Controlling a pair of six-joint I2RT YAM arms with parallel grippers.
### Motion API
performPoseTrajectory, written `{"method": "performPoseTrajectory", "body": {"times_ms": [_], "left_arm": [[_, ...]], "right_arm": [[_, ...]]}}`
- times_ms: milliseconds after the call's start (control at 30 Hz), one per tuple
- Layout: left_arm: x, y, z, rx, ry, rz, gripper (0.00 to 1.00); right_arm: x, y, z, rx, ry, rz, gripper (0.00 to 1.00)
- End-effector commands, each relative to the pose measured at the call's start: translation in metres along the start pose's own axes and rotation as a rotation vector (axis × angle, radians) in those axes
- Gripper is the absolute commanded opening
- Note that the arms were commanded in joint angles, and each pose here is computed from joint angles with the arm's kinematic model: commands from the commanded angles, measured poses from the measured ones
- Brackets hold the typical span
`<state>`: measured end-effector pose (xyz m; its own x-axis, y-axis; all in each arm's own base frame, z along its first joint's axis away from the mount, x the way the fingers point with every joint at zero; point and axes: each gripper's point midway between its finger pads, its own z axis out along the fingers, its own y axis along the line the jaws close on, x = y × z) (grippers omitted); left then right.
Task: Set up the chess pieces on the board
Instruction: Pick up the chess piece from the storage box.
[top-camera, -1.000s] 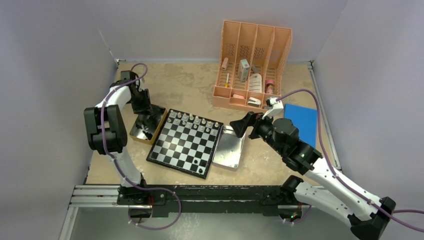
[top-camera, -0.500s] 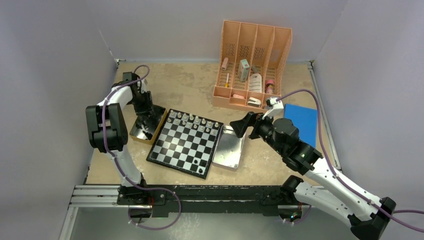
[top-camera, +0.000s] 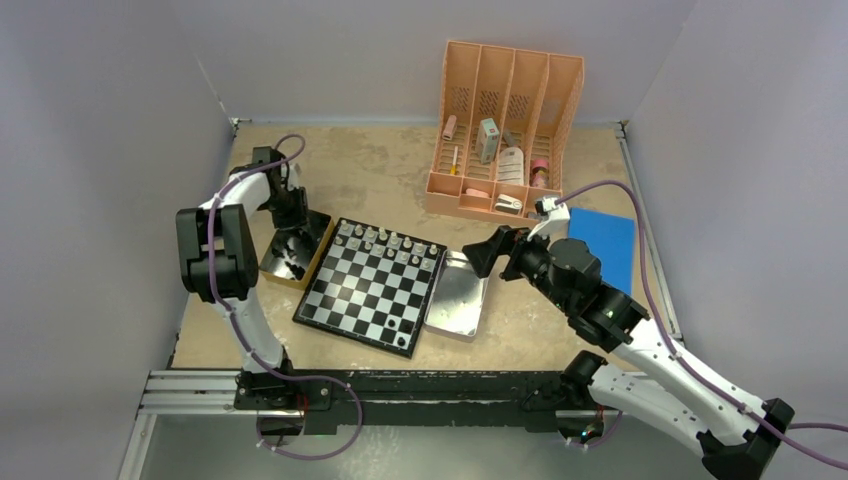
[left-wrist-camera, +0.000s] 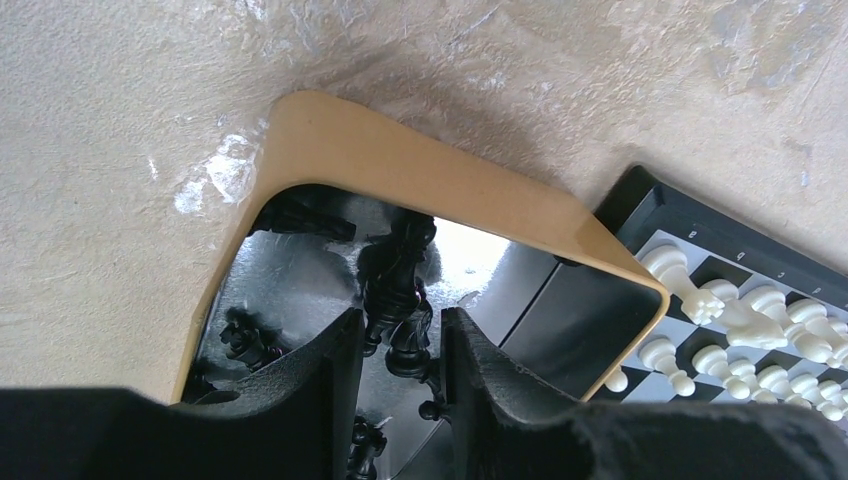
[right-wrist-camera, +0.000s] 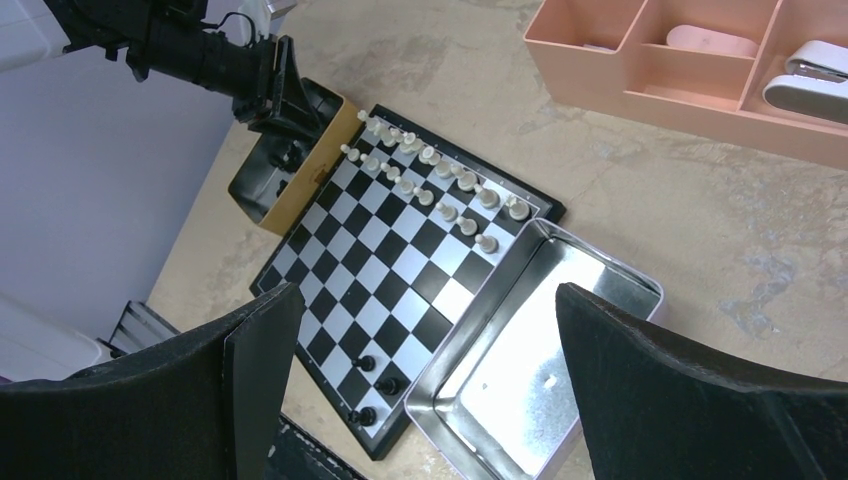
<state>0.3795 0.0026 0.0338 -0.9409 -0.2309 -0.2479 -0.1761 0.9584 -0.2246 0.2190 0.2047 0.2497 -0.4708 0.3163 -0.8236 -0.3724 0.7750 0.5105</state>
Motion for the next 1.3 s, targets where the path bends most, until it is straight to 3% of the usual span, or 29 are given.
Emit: {"method": "performPoseTrajectory", "body": {"times_ms": [0, 300, 533, 1267], "left_arm": [[-0.009, 0.001, -0.001, -0.02, -0.021, 0.023, 0.33], [-0.019, 0.003, 0.0, -0.039, -0.037, 0.023, 0.32], [-0.021, -0.001, -0.008, -0.04, -0.05, 0.02, 0.2], [-0.006, -0.057, -0.104, 0.195, -0.241, -0.021, 0.09]], "right_arm": [[-0.022, 0.008, -0.001, -0.014, -0.065, -0.01, 0.99], [-0.021, 0.007, -0.002, -0.011, -0.064, -0.01, 0.99], [-0.021, 0.006, -0.003, -0.007, -0.064, -0.009, 0.99], [-0.022, 0.02, 0.0, -0.065, -0.057, 0.03, 0.98]]}}
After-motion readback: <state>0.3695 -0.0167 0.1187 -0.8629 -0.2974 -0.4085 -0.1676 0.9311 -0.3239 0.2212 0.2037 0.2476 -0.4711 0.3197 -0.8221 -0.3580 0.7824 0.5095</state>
